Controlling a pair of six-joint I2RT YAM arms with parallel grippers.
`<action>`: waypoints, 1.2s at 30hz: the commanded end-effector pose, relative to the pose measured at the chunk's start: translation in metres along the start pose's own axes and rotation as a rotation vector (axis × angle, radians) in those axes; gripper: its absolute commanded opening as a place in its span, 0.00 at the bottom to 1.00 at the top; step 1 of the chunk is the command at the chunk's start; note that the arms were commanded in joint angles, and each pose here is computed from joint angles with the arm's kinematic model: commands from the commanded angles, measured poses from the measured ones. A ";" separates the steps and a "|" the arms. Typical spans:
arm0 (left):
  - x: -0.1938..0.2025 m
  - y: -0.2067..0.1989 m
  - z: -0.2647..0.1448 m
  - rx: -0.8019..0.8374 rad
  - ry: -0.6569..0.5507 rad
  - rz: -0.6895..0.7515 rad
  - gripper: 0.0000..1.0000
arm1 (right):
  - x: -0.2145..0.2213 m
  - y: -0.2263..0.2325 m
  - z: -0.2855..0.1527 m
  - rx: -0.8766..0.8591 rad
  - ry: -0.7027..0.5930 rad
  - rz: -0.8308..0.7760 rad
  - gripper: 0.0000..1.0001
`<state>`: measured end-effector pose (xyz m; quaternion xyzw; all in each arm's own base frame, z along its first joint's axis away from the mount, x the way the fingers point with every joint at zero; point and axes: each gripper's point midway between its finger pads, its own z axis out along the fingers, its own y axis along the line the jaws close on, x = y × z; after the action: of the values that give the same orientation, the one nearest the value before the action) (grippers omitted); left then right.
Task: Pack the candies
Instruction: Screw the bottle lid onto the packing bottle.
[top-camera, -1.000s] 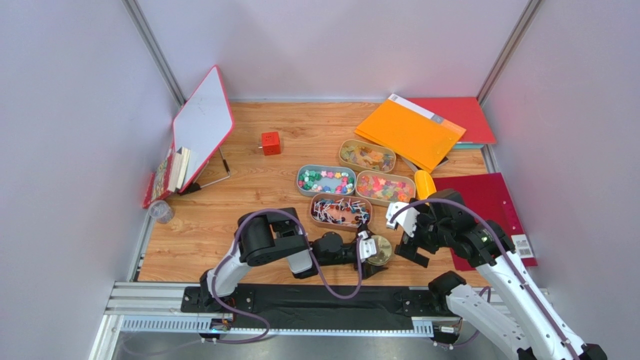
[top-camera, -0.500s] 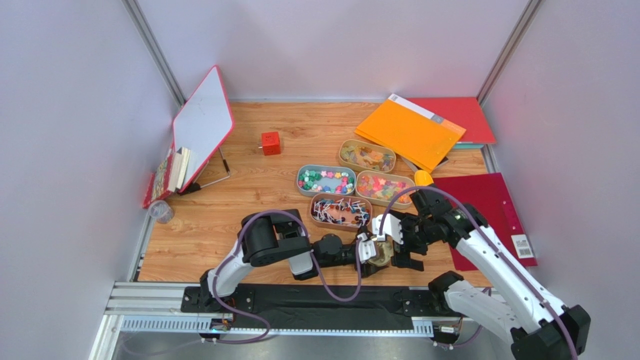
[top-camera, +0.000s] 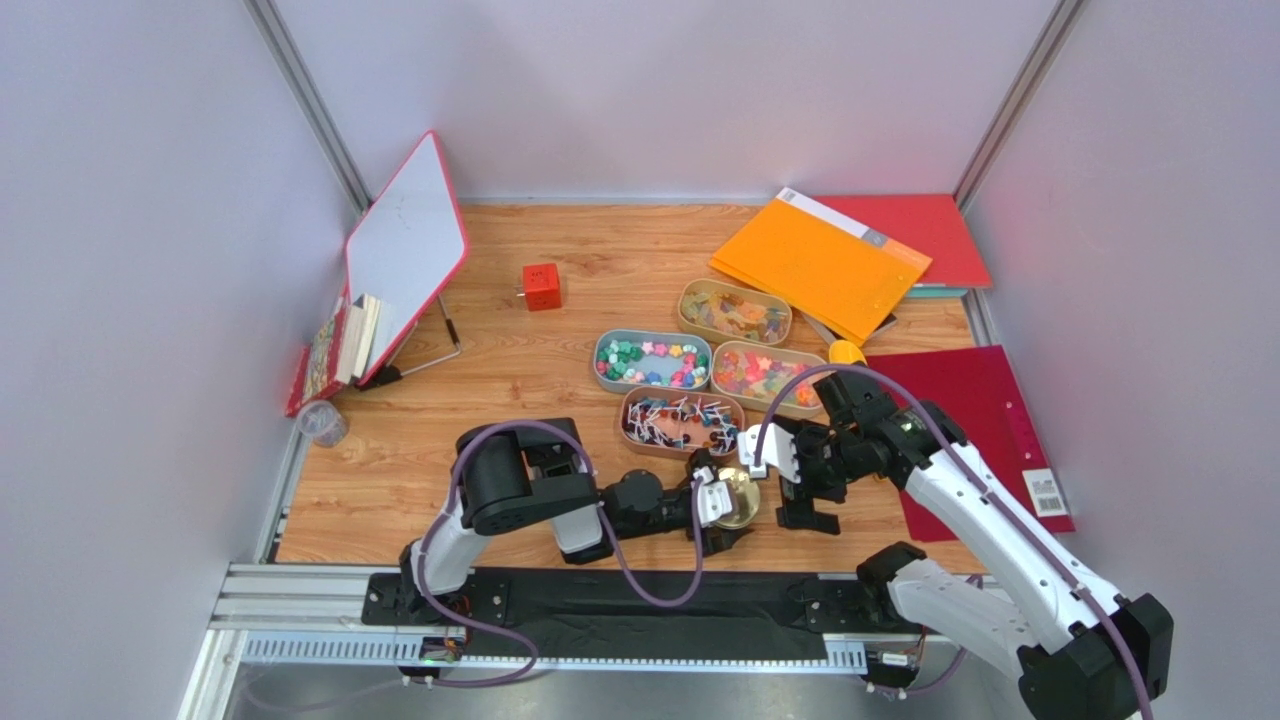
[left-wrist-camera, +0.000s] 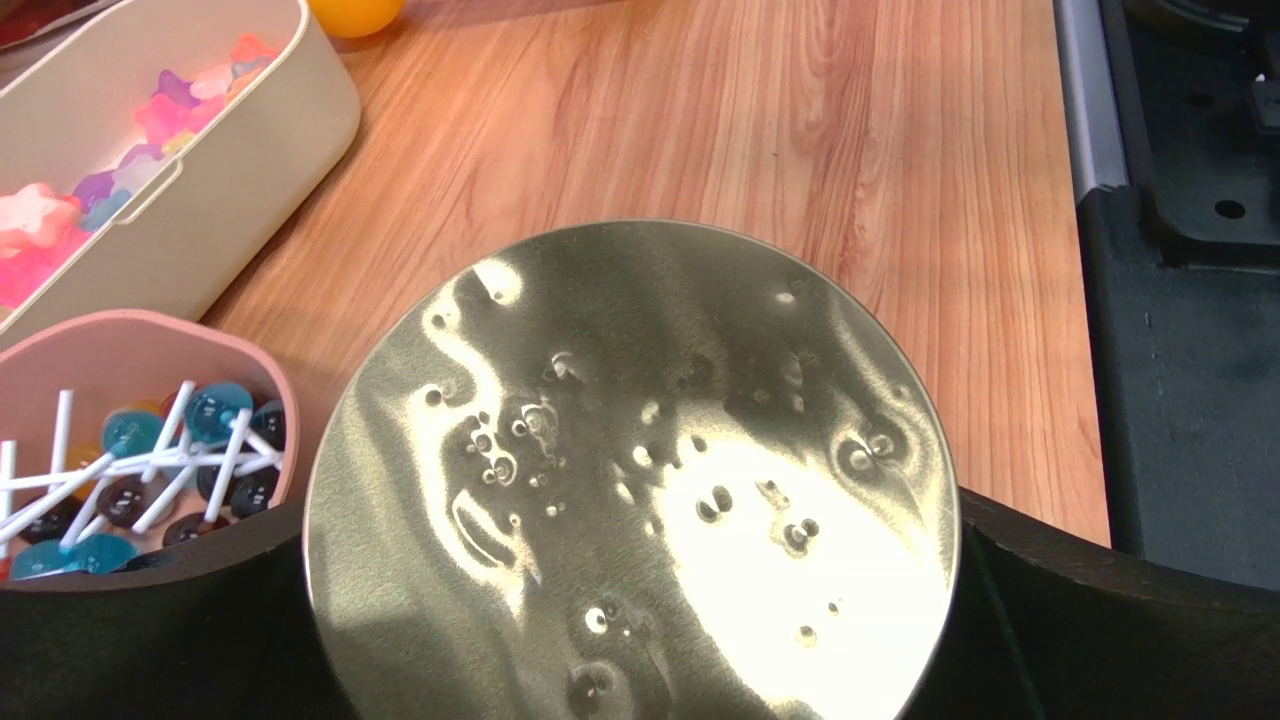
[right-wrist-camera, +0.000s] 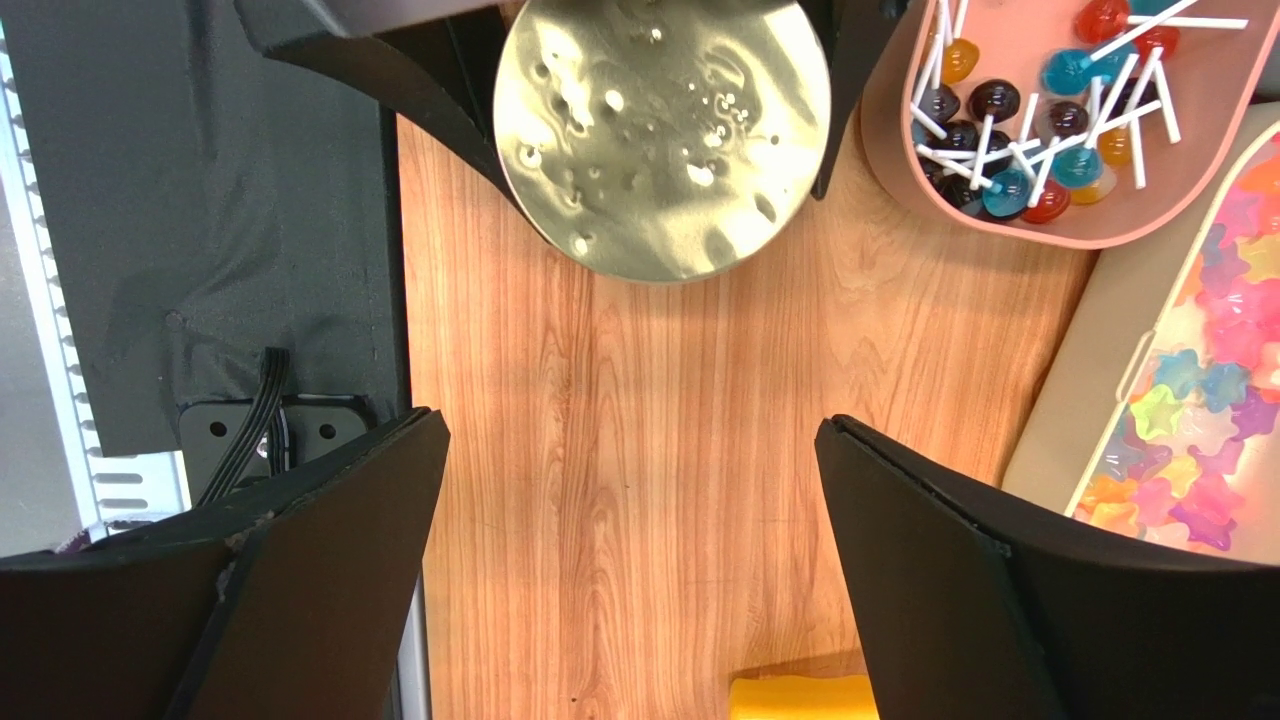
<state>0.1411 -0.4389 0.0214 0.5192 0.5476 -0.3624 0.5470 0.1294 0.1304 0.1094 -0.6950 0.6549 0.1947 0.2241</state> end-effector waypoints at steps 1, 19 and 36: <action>0.071 -0.008 -0.035 0.035 0.272 0.056 1.00 | -0.021 -0.012 -0.011 0.059 -0.070 -0.034 1.00; 0.054 -0.041 -0.053 0.397 0.229 -0.157 1.00 | -0.023 -0.008 -0.003 0.034 -0.051 0.048 1.00; 0.079 -0.040 -0.050 0.377 0.284 -0.204 1.00 | -0.062 -0.017 0.025 0.027 -0.180 -0.022 0.57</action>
<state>0.1305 -0.4259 0.0132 0.5729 0.5205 -0.4583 0.4368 0.1370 0.1771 0.1219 -0.6787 0.6432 0.2259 0.2732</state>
